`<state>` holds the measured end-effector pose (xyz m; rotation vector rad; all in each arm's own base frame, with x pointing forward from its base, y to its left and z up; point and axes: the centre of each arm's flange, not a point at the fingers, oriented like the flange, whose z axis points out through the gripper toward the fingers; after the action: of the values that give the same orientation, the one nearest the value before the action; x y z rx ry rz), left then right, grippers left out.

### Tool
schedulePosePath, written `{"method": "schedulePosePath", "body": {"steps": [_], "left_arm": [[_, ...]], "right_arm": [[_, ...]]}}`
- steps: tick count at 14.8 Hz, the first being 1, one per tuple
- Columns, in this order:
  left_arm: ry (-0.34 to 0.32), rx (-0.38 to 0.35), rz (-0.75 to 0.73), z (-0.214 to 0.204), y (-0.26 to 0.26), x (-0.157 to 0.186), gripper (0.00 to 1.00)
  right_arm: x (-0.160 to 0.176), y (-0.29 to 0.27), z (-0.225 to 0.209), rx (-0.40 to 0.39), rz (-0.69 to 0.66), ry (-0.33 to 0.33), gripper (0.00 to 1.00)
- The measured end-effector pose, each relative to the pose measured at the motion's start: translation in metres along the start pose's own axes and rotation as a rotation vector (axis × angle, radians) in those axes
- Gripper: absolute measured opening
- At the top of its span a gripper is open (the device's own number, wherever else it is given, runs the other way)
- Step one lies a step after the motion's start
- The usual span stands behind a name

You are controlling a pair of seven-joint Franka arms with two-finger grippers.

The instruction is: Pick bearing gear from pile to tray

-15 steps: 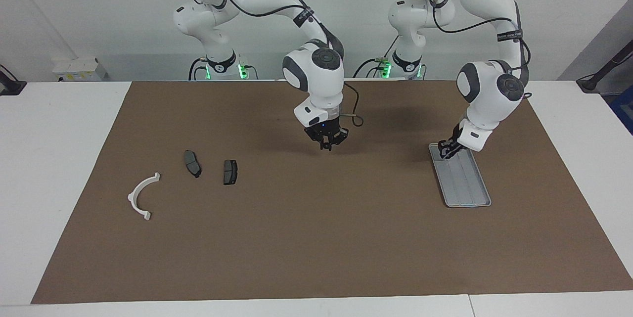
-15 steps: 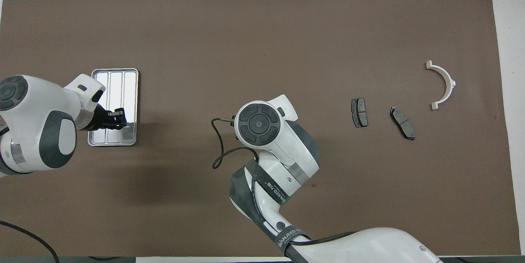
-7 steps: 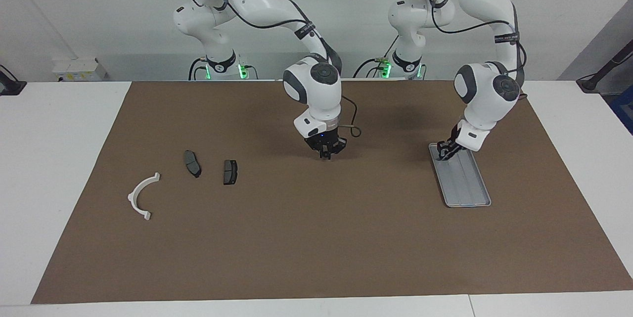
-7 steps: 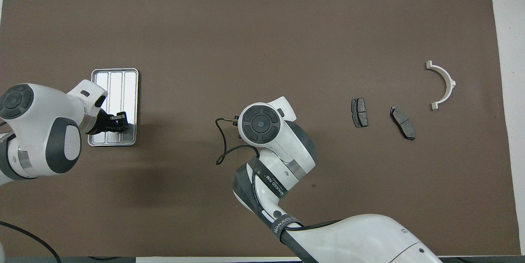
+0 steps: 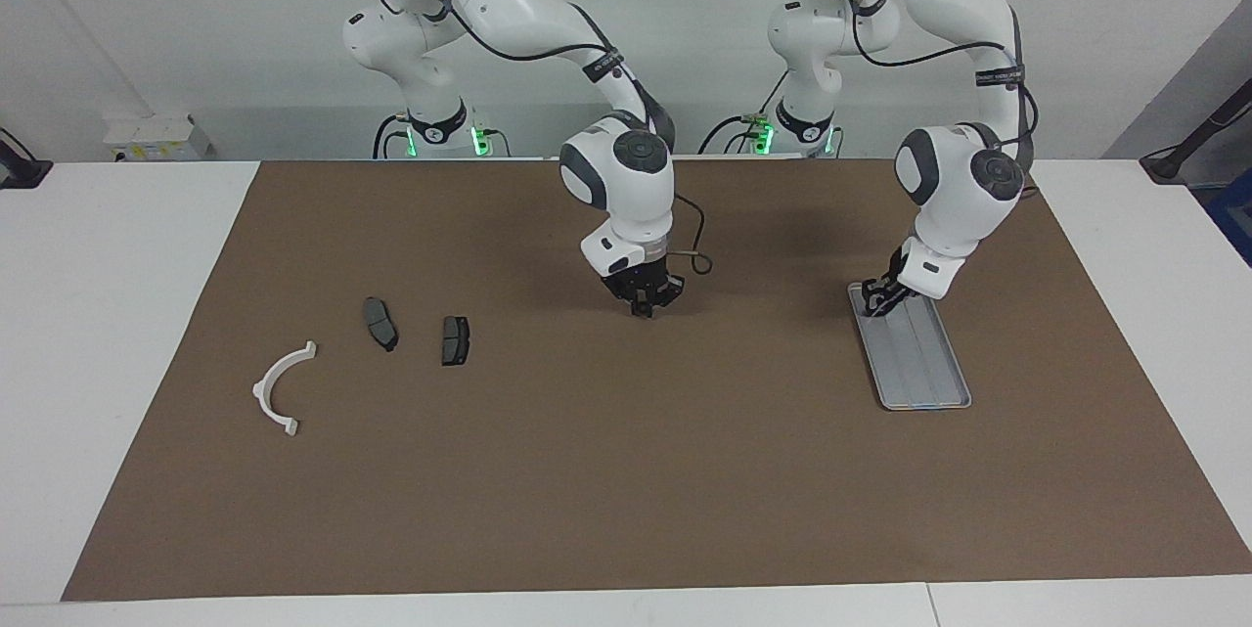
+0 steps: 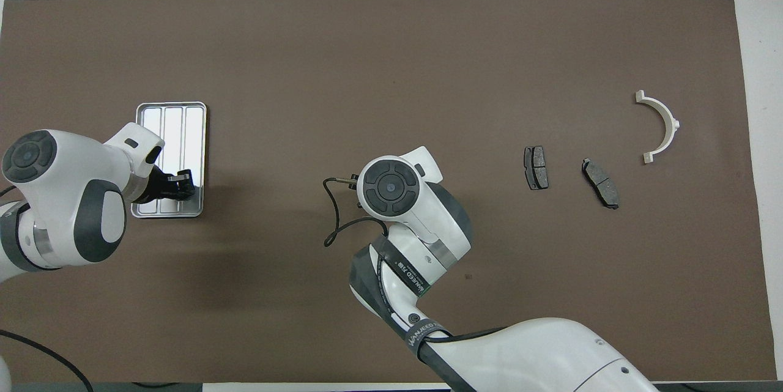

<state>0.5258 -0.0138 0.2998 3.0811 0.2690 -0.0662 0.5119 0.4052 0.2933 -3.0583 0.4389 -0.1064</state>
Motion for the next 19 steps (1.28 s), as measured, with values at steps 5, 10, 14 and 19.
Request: {"method": "schedulePosePath", "body": {"steps": [5,10,14,19], "left_arm": [[0.002,0.0,0.0,0.0,0.0,0.0,0.52],[0.011,-0.004,0.003,-0.021,0.004,0.011,1.0],[-0.007,-0.005,0.0,-0.061,0.036,0.024,1.0],[-0.001,-0.001,-0.069,-0.066,0.139,-0.007,1.0]], "right_arm": [[0.0,0.003,0.004,-0.003,0.002,-0.001,0.38],[0.023,0.006,-0.017,0.019,0.029,0.024,0.8],[0.077,0.03,-0.08,0.064,-0.037,0.089,0.8],[0.169,0.144,-0.148,-0.009,-0.34,0.09,0.8]]}}
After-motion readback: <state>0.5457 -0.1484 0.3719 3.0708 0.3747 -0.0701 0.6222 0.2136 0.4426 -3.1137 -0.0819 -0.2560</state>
